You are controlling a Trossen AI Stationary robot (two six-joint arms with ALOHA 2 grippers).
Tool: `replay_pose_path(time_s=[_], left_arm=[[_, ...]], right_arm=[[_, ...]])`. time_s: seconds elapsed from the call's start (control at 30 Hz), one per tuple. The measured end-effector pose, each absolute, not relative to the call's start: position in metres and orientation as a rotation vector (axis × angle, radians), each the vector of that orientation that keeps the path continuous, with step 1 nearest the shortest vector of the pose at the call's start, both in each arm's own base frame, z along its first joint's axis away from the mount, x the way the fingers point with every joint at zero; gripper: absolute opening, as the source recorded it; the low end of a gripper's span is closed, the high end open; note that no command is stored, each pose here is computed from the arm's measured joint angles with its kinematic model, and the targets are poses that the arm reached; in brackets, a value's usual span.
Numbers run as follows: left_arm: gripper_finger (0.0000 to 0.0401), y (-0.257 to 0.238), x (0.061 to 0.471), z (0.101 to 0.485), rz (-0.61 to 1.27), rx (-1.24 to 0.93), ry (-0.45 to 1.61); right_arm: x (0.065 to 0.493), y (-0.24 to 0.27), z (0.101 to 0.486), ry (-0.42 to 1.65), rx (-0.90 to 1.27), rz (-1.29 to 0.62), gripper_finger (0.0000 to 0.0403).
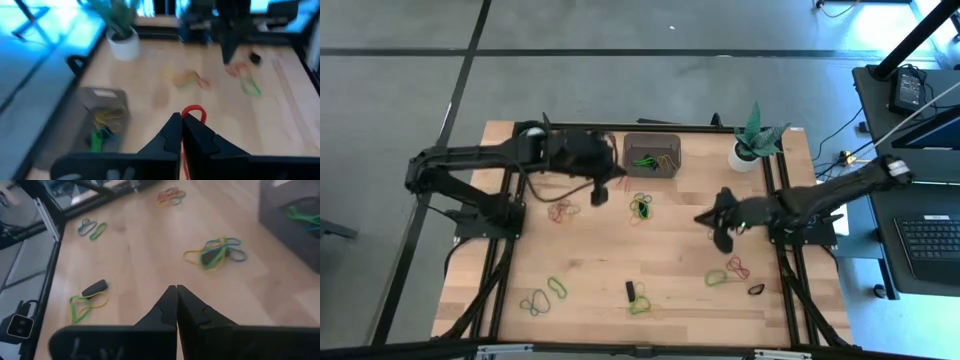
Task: Pick and place rubber bands into bin
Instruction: Put the red rubber band into the bin
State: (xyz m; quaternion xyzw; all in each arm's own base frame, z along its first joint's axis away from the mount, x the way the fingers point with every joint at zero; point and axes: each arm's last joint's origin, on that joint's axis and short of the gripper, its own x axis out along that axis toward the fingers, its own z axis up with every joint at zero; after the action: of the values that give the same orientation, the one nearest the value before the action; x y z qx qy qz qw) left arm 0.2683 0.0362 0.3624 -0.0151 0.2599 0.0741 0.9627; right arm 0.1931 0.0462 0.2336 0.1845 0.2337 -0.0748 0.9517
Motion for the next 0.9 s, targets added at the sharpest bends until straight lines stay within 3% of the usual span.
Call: replay_pose_path(time_s=[0.4,0.67,0.9], left_arm=[[0.0003,0.125,0.336,0.356,0.275,0.026,0.636],[0.0003,0.181,0.372,0.308,0.338,-0.022,0.808],[0.0003,0.200,0.388,0.256,0.340,-0.064,0.929]], right_arm=[[0.159,-0.019,0.230,0.386,0.334,-0.121,0.0000],[0.156,-0.032,0.226,0.420,0.296,-0.136,0.0000],[0.153,-0.039,0.222,0.464,0.277,-0.181,0.0000]])
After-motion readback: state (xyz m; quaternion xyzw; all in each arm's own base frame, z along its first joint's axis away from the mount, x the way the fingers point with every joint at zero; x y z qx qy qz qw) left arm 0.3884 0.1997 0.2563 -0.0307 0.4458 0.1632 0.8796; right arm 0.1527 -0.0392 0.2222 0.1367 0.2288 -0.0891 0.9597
